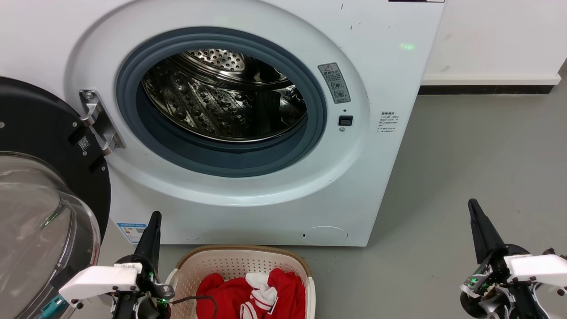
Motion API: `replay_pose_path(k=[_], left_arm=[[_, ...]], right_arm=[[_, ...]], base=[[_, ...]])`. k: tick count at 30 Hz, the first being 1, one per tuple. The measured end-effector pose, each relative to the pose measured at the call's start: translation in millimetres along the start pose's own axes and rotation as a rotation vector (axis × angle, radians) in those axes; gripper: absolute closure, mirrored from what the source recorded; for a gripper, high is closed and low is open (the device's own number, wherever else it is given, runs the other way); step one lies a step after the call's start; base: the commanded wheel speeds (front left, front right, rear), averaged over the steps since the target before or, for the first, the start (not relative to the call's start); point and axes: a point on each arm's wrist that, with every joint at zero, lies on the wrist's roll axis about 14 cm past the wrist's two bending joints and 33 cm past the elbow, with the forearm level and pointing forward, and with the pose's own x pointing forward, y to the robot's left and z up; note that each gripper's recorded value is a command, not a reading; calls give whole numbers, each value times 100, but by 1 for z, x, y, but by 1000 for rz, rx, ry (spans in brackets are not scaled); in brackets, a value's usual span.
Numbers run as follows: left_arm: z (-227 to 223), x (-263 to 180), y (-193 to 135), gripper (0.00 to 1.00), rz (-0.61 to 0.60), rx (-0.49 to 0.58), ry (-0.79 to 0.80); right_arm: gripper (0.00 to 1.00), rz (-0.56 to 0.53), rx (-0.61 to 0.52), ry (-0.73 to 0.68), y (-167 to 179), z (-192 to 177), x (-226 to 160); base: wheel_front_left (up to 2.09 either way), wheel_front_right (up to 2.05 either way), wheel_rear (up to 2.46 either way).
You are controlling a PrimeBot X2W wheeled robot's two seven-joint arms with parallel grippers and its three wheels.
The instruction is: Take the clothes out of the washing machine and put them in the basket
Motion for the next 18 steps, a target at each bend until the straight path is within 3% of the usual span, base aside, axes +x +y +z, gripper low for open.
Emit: replay_pose_path(k=[18], left_arm=[[0, 2, -4, 100, -15, -40, 1]], right_arm=[[100, 5, 41, 4, 1, 0, 1]], base=[[0, 0, 0]])
